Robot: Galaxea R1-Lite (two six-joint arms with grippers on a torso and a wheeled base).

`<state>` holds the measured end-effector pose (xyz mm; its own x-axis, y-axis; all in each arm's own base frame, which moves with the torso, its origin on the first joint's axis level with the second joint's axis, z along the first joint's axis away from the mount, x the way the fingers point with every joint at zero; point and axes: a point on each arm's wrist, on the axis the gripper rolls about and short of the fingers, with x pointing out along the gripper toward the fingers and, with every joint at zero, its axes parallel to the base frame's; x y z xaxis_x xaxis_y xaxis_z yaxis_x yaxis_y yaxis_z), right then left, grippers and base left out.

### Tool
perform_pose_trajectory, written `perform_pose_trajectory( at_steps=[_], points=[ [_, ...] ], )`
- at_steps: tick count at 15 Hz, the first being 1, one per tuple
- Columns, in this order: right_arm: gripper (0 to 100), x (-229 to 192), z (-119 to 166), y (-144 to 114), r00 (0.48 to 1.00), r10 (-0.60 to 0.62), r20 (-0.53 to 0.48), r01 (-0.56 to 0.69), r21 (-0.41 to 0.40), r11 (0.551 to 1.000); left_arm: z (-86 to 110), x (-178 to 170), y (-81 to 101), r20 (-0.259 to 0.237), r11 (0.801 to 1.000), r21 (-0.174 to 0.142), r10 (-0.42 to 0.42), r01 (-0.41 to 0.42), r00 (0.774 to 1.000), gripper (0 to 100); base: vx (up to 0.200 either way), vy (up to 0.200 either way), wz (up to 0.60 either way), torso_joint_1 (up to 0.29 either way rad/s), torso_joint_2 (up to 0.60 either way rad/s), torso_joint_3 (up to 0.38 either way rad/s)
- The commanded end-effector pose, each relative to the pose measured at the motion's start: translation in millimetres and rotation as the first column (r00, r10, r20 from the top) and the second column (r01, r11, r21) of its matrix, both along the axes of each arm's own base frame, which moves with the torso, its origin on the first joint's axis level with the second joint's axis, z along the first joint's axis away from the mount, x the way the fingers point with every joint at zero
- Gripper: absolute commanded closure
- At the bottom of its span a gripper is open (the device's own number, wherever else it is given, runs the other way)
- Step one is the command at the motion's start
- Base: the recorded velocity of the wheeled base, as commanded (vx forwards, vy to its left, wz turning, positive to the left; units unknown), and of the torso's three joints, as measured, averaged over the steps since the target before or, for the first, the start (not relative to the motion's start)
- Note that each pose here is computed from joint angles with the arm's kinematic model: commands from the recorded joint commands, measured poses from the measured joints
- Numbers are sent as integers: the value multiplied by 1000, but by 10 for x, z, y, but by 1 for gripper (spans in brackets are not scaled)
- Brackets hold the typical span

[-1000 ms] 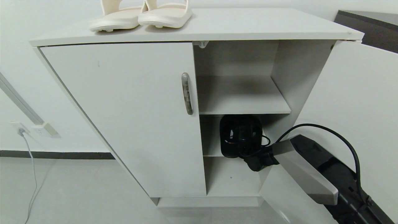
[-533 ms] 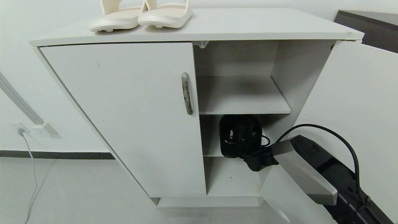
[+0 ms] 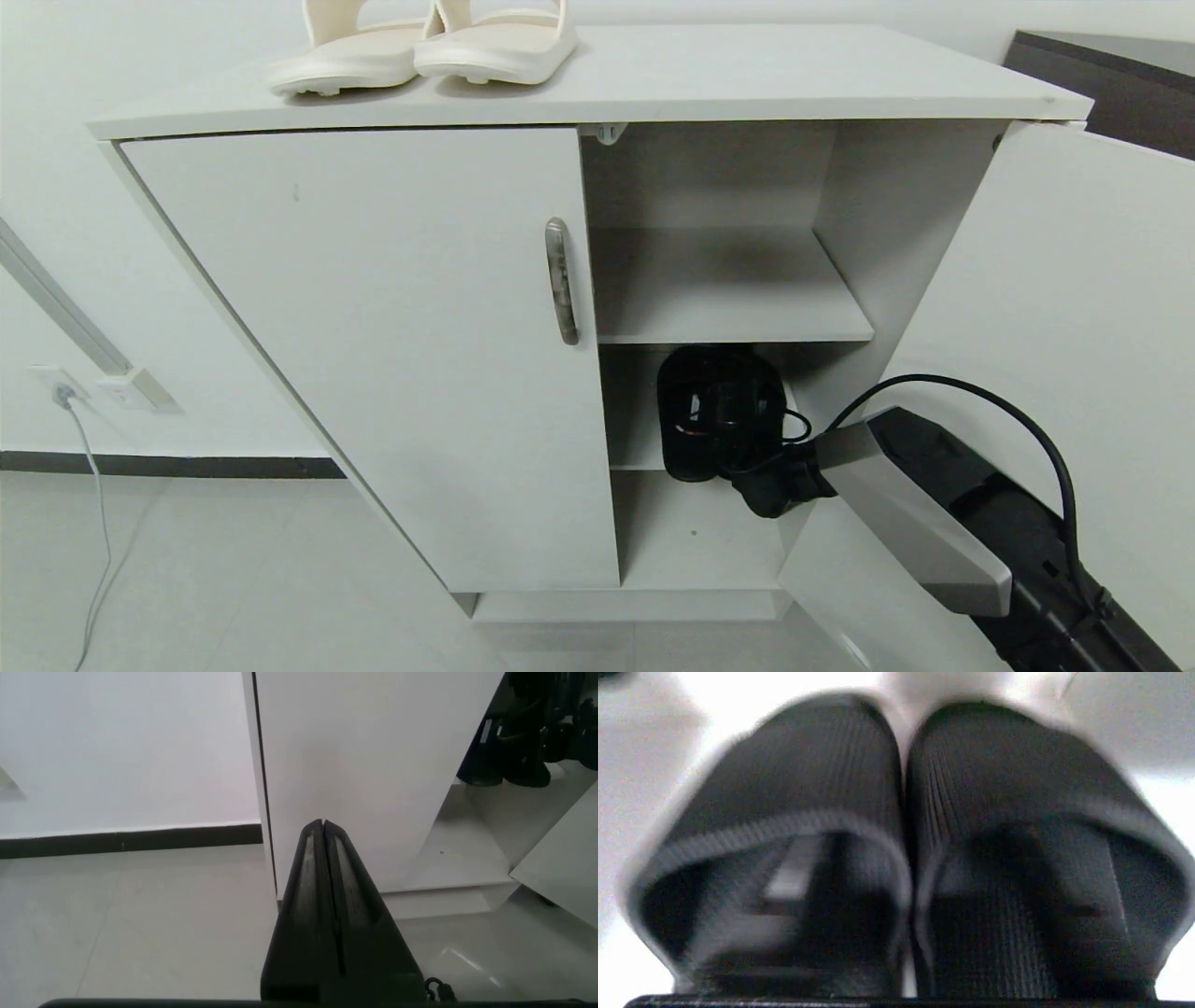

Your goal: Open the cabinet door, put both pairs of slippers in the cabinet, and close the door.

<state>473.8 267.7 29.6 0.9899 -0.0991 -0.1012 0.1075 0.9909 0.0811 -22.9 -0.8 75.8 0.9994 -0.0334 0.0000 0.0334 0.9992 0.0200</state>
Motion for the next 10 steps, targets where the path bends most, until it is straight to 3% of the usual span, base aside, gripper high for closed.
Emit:
perform_pose_trajectory(
  at_steps=[1,5,10],
  points=[
    [0,-75,42,-8,1000,5,-14,-6,-9,1000,0,0,0,0,1000,0,0,0,1000,100,0,0,0,0,0,0],
    [0,-376,221,-27,999,28,-24,-29,-16,999,0,0,0,0,1000,0,0,0,1000,100,0,0,0,0,0,0],
    [0,-1130,426,-194,995,84,-62,-86,-36,996,0,0,0,0,1000,0,0,0,1000,100,0,0,0,0,0,0]
  ],
)
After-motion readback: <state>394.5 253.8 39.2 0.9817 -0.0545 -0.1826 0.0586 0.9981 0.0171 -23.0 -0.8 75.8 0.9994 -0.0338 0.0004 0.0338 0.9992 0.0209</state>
